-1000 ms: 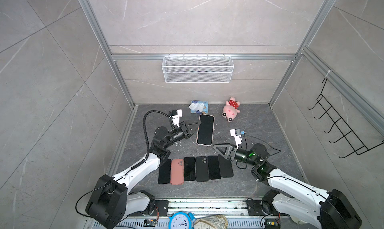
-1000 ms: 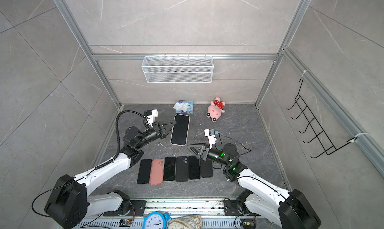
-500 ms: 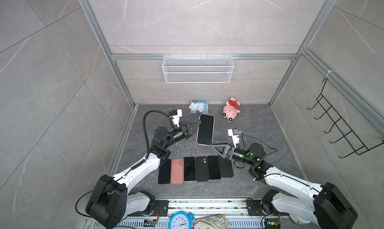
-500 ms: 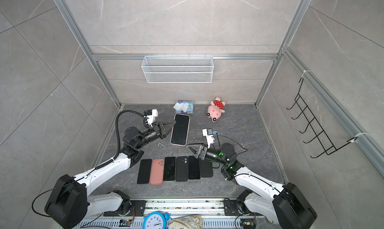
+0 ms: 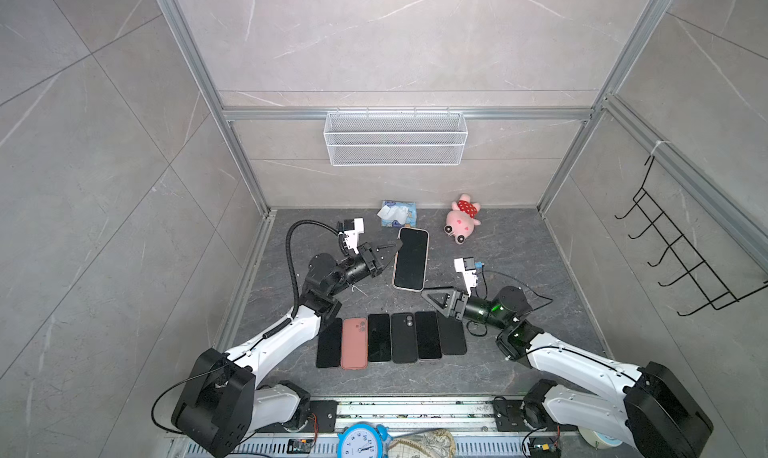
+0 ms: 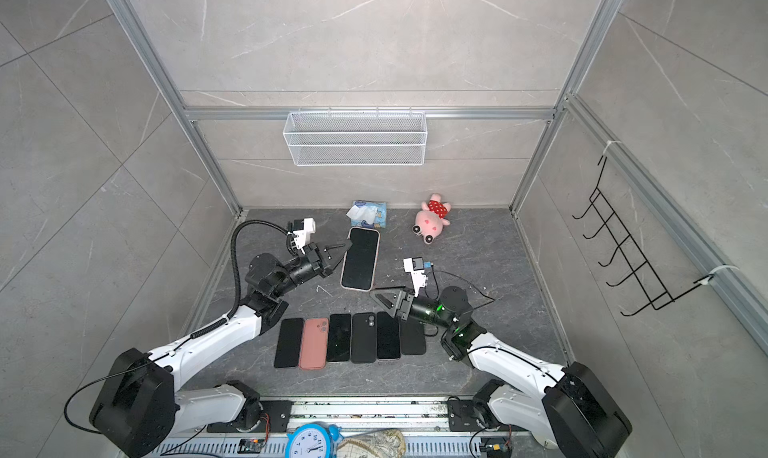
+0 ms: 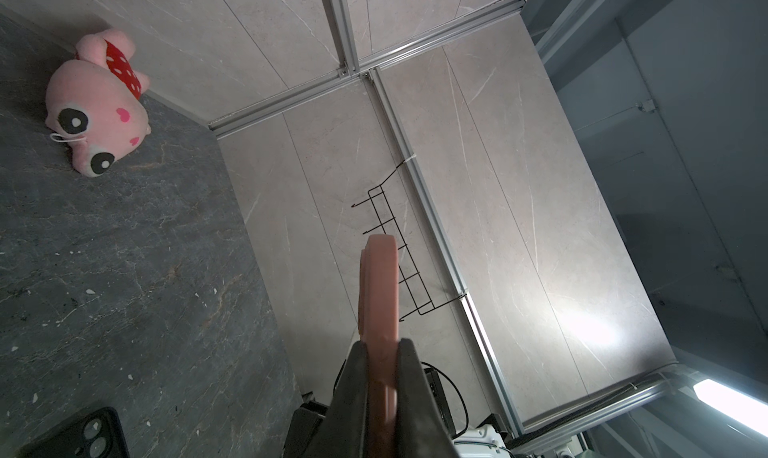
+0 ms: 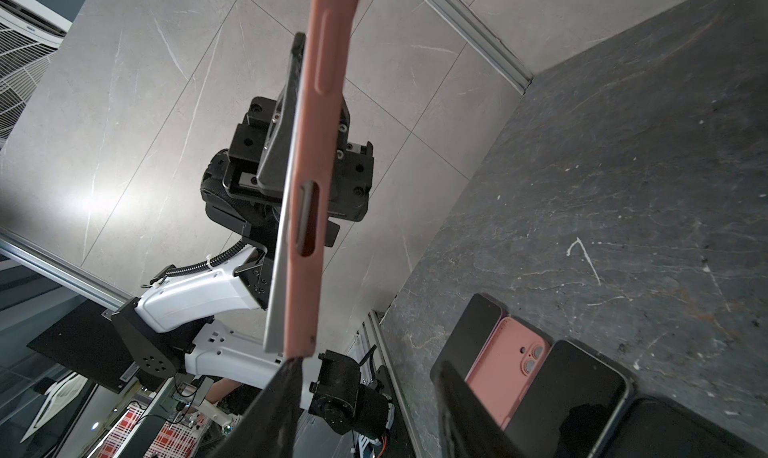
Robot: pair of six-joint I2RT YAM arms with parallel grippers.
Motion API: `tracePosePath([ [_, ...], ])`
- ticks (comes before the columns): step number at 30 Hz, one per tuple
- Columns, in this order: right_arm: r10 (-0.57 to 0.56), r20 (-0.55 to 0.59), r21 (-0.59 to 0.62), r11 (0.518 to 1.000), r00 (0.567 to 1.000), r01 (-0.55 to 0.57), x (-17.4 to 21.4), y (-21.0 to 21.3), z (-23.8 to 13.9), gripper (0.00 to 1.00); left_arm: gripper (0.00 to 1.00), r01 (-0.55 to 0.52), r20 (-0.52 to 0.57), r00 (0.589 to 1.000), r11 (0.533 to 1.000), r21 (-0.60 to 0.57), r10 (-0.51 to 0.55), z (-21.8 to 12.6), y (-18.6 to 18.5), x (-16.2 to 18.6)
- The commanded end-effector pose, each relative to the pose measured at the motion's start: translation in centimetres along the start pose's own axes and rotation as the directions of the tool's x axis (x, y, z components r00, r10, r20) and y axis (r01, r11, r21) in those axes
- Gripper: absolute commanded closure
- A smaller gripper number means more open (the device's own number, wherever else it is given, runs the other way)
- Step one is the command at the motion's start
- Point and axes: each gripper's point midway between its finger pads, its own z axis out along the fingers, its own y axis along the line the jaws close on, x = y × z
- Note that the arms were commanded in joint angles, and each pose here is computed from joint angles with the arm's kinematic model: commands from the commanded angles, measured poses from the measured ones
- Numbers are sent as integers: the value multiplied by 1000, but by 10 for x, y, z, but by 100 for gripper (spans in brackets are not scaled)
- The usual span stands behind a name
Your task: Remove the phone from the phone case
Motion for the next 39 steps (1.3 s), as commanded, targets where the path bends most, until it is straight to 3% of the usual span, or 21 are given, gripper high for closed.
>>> tracePosePath([
  [1, -28, 17, -68, 997, 999, 29, -11, 23, 4, 46, 100, -53, 37, 998, 994, 96, 49, 0, -27, -7],
  [39, -18, 13, -74, 997, 1000, 19, -10, 19, 11, 47, 100, -55, 38, 998, 992, 112, 51, -1, -34, -5],
])
